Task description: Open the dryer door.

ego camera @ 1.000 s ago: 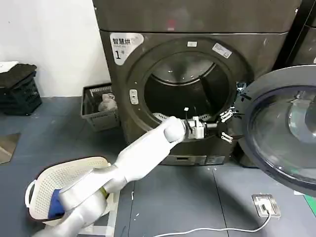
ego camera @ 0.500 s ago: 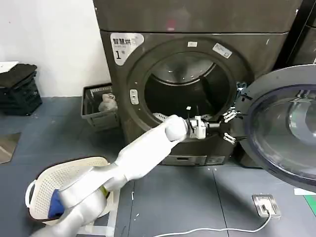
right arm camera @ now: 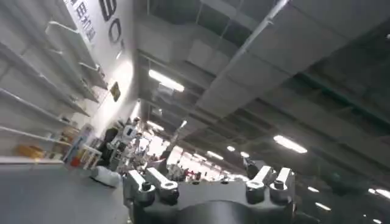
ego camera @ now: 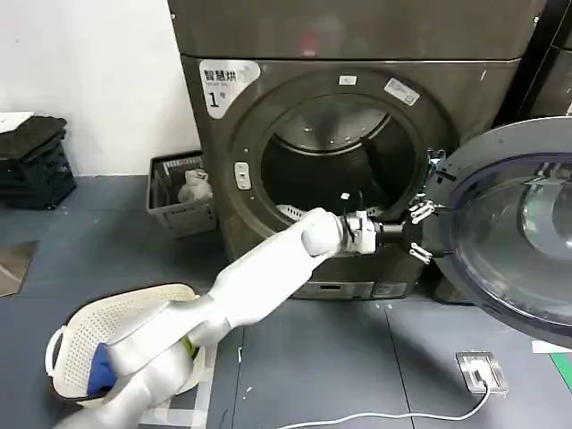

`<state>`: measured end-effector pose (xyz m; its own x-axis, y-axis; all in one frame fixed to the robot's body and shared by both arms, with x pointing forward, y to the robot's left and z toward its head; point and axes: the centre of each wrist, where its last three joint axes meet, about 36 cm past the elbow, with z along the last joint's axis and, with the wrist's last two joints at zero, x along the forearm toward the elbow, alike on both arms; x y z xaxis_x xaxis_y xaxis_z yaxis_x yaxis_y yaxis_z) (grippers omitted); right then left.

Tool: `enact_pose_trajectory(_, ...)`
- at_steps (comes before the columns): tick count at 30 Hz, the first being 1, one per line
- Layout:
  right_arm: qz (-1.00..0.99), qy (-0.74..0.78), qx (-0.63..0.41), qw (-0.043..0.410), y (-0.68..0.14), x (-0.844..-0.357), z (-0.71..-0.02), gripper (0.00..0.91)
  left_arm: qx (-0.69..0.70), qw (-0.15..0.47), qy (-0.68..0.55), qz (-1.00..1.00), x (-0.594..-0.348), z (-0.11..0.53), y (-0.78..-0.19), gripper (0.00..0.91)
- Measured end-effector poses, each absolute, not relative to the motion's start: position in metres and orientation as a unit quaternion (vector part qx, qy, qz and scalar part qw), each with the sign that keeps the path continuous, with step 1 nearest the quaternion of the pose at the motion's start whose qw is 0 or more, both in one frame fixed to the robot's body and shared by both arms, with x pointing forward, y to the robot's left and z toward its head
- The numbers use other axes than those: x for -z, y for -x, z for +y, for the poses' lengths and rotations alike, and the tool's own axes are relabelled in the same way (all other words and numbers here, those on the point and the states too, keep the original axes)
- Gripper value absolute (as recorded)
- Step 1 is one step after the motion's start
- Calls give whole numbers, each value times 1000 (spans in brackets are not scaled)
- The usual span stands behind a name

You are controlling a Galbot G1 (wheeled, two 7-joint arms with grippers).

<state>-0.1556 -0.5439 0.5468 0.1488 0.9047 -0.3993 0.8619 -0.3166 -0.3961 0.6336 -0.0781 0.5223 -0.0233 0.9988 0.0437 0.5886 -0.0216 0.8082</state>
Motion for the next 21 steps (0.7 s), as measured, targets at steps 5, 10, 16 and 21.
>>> enact_pose_trajectory(5,-573,766,-286,56,171,-539,-546,907,-289,308,-648,634,-537,-98,-593,907)
enact_pose_trajectory(10,-580,758,-295,54,165,-537,-568,907,-241,348,-661,620,-562,-112,-537,907)
enact_pose_trajectory(16,-596,745,-295,42,147,-535,-599,907,-253,344,-642,637,-551,-26,-520,907)
enact_pose_trajectory(21,-610,736,-293,37,132,-532,-615,907,-285,319,-621,657,-535,47,-510,907)
